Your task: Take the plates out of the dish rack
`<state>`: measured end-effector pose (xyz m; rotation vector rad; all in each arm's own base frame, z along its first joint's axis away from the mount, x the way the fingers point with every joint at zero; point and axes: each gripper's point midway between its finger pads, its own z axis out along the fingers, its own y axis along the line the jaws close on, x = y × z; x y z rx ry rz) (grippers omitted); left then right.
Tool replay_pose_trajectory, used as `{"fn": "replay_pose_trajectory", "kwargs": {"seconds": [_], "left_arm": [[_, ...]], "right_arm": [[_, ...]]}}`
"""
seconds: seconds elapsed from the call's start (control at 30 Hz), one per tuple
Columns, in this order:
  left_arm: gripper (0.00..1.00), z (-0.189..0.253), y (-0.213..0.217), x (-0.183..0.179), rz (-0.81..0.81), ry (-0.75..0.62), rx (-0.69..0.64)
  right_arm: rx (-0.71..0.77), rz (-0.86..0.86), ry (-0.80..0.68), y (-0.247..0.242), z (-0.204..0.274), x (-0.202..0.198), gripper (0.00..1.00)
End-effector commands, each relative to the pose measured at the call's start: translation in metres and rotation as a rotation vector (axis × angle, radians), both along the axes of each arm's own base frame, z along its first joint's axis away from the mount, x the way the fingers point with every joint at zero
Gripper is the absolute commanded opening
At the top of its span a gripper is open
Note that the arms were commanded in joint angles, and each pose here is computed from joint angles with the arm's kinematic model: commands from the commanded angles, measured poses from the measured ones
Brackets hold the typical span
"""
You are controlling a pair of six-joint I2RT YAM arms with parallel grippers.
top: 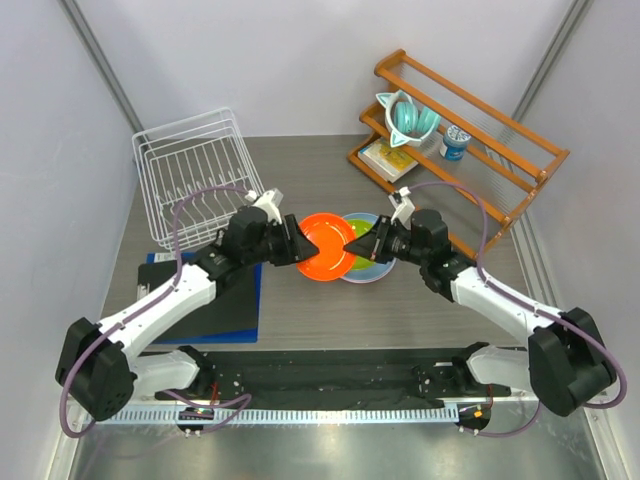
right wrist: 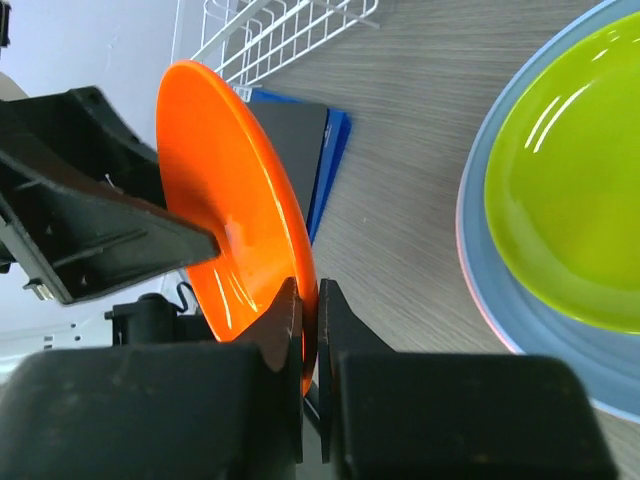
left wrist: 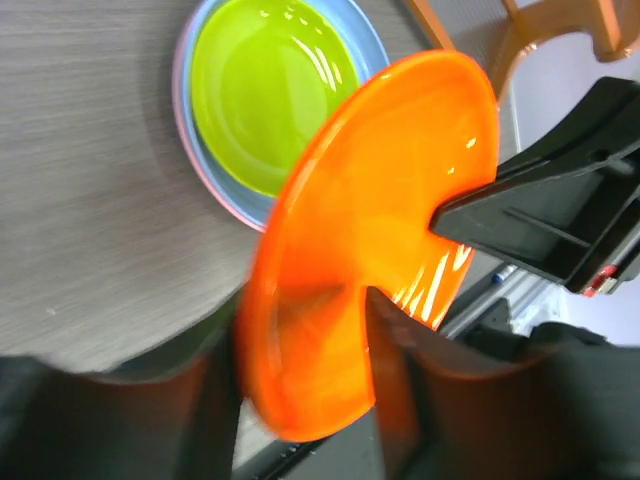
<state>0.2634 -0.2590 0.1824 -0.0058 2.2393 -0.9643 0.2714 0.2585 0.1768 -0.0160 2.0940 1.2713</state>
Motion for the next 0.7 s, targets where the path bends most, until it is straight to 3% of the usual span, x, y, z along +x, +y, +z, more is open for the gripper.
{"fn": "replay_pose_trajectory", "kwargs": {"seconds": [0.0,0.03,0.13,0.33,0.67], "left_arm": [[0.76,0.021,-0.009,0.004,-0.019,-0.103,-0.004],[0.89,0.017,-0.002,0.004,-0.002,-0.091,0.031],[0.99,0.018,0.022,0.015,0.104,-0.133,0.133],[0.99,0.015,0.079,0.012,0.293,-0.179,0.282],[1.00,0.025,0.141,-0.001,0.497,-0.311,0.341]], "right_arm": [[-0.052,-0.080,-0.066,-0.009,0.009,0.006,0.01],[-0.067,-0.104,-0.070,-0.014,0.010,0.007,0.01],[-0.141,-0.200,-0.061,-0.032,0.005,0.016,0.01],[-0.286,-0.316,0.028,-0.061,-0.030,0.033,0.01],[-0.371,-0.381,0.055,-0.087,-0.047,0.082,0.01]]}}
